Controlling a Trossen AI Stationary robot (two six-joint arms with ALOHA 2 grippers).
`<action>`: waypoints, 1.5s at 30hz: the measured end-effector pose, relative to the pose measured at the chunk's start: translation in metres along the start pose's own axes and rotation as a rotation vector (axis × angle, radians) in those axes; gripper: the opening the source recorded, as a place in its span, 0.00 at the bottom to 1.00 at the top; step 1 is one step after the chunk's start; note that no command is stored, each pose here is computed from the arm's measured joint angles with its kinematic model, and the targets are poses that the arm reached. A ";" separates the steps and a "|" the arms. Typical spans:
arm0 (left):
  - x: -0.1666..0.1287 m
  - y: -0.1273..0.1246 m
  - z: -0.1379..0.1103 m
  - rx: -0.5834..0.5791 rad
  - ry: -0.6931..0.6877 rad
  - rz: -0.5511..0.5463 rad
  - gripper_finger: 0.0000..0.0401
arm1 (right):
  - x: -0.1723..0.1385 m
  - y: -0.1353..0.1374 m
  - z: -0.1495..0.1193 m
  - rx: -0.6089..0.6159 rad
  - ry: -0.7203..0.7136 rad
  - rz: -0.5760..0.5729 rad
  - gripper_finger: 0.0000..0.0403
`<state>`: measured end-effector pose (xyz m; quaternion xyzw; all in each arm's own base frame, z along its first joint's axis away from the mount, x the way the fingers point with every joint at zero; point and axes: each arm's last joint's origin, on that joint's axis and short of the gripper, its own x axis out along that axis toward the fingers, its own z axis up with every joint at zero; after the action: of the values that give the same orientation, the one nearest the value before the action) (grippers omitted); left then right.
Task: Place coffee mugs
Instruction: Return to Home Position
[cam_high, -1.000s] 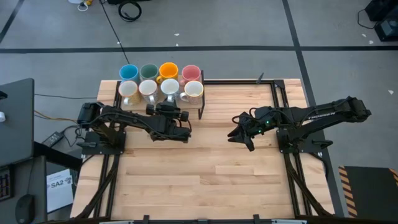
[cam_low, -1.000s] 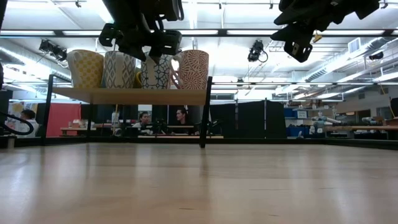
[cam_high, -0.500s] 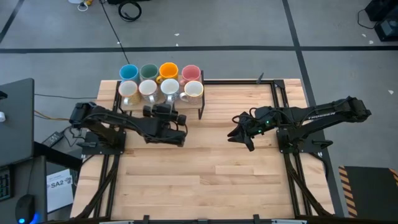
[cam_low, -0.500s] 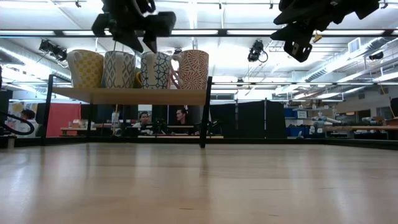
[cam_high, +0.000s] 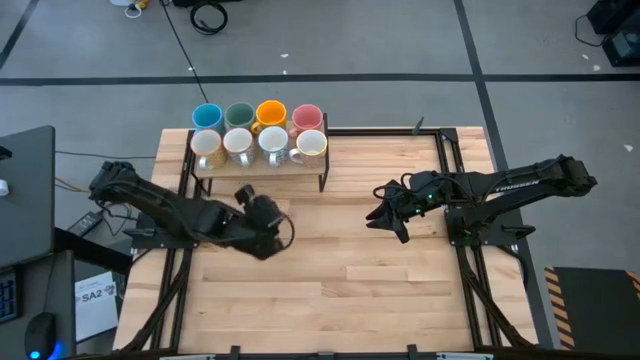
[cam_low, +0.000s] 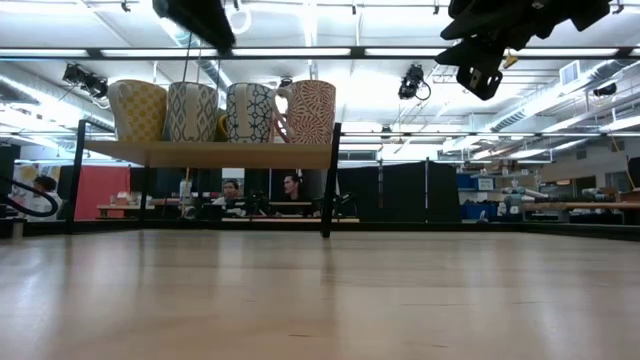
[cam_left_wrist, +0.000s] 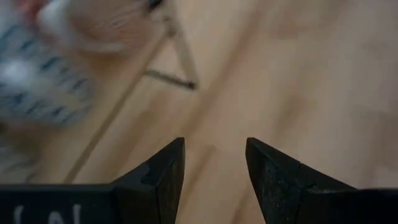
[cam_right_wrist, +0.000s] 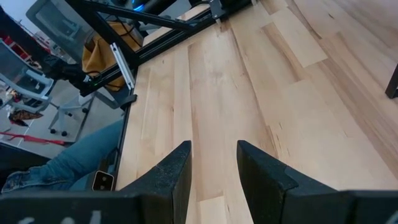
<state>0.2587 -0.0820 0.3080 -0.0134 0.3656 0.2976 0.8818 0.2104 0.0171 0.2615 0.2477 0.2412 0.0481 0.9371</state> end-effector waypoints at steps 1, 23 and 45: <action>-0.004 -0.003 0.001 0.044 -0.013 -0.041 0.44 | 0.000 0.000 0.000 0.000 0.000 0.000 0.33; -0.071 0.076 -0.029 0.222 -0.497 -0.311 0.44 | 0.000 0.000 0.000 0.000 -0.002 0.002 0.33; -0.020 0.134 -0.154 0.081 -0.881 -0.317 0.44 | 0.000 0.000 0.000 0.000 -0.002 0.003 0.33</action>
<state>0.0779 -0.0190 0.2347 0.0930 -0.0386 0.1221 0.9874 0.2105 0.0171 0.2618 0.2480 0.2397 0.0490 0.9374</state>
